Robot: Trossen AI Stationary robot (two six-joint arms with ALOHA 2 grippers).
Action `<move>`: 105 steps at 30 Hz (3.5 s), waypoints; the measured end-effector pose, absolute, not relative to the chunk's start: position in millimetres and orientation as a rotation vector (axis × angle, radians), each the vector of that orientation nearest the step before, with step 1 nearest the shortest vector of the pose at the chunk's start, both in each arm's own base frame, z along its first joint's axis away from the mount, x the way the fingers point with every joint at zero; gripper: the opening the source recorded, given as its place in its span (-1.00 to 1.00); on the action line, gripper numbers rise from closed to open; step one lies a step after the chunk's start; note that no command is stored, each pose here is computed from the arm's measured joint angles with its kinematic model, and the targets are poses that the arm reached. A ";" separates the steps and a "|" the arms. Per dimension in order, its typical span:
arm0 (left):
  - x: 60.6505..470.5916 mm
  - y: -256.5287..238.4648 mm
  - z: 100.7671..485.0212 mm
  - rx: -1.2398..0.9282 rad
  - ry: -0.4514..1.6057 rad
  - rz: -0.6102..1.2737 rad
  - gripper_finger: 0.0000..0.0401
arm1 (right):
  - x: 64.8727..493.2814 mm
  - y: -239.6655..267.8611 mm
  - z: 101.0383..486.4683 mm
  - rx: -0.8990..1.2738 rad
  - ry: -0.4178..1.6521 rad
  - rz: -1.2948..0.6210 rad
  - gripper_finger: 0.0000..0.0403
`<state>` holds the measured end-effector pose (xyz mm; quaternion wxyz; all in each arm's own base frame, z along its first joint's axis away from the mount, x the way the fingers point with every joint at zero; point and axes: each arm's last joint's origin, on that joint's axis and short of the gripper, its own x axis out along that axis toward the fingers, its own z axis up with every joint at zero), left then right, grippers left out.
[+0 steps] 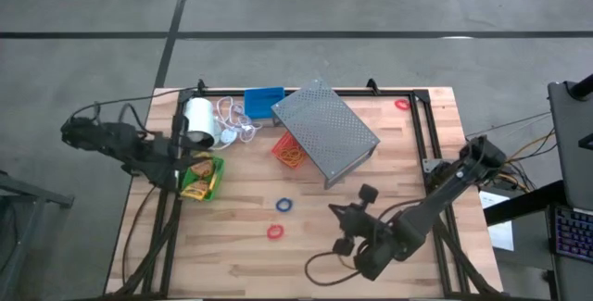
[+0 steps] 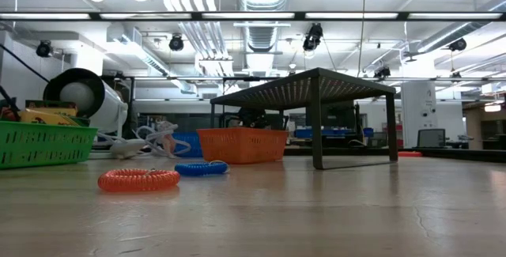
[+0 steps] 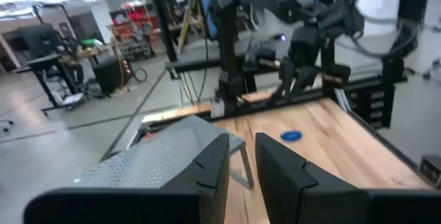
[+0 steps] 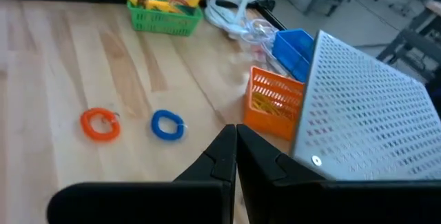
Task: Pick & Place Office Desk Supplies
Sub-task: Put the orange spring rubber band into the blue bin
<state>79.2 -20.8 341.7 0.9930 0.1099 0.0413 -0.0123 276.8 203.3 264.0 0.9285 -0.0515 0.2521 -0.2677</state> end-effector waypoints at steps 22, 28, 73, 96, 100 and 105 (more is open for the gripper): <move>63.5 -14.0 332.6 0.212 0.138 -0.014 -0.63 | 266.7 195.7 254.8 -0.116 0.518 -0.541 -0.96; 63.2 -13.7 330.2 0.222 0.163 -0.011 -0.63 | 266.9 195.5 254.7 -0.114 0.519 -0.540 -0.96; 63.0 -13.7 329.2 0.215 0.174 -0.011 -0.63 | 267.1 195.8 254.7 -0.113 0.519 -0.539 -0.96; 62.1 -13.3 324.3 0.238 0.223 -0.015 -0.63 | 267.2 196.0 254.5 -0.046 0.506 -0.551 -0.96; 62.1 -13.3 324.3 0.238 0.223 -0.015 -0.63 | 267.3 196.0 254.5 -0.091 0.519 -0.539 -0.96; 62.1 -13.3 324.3 0.238 0.223 -0.015 -0.63 | 267.3 196.0 254.5 -0.087 0.518 -0.540 -0.96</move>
